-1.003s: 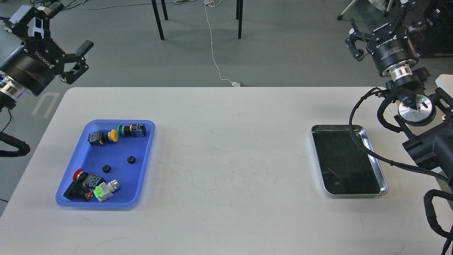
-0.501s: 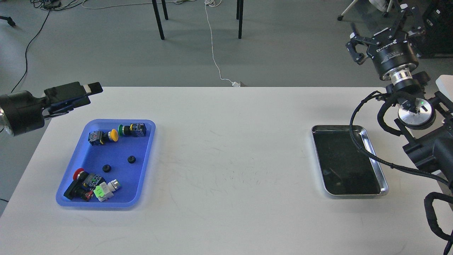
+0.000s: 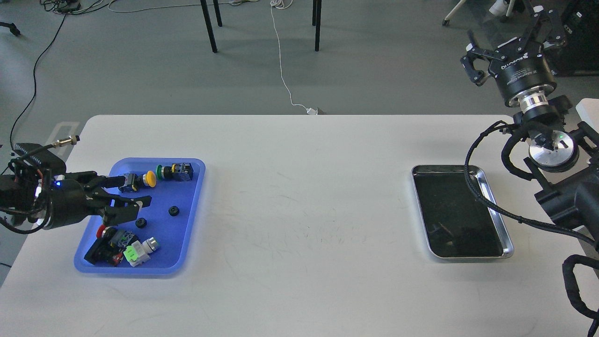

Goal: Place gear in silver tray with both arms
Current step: 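Lower the left gripper into the blue tray and grasp a black gear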

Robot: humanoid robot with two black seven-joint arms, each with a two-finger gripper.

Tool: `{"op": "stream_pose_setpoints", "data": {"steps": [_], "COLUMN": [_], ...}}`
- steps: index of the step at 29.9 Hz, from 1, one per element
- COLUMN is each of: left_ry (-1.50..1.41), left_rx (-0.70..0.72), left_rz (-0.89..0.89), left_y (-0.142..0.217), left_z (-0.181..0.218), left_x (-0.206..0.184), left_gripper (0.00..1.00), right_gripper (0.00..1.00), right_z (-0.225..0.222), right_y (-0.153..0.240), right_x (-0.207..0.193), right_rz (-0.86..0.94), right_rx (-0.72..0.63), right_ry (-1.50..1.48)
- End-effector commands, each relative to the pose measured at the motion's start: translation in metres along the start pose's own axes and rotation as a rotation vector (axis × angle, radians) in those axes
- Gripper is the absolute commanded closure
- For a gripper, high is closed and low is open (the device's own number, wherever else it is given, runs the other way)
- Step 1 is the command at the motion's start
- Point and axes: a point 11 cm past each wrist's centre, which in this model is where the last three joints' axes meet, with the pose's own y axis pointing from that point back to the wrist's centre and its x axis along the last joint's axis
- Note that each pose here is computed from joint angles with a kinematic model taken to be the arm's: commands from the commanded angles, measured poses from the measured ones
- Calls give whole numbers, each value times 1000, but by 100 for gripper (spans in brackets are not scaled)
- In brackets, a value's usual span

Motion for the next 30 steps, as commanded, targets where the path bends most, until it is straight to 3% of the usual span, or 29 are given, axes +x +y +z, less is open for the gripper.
{"op": "stream_pose_setpoints", "data": {"steps": [1, 7, 12, 20, 30], "left_ry": [6, -75, -66, -56, -54], "left_rx": [2, 16, 25, 55, 45], "left_rz": [-18, -84, -80, -93, -93], "left_y": [-9, -18, -19, -18, -22], "left_z": [0, -5, -8, -17, -13], "left_x": [-10, -40, -41, -47, -47], "left_gripper": [32, 45, 46, 57, 63], "right_gripper": [1, 1, 1, 1, 1], "right_z": [1, 1, 1, 1, -3], "right_y": [2, 2, 2, 2, 3], "right_x": [3, 3, 3, 3, 4], "right_rz": [7, 7, 7, 7, 9], "right_rx": [-3, -3, -3, 5, 10], "right_ry": [-1, -1, -1, -1, 5]}}
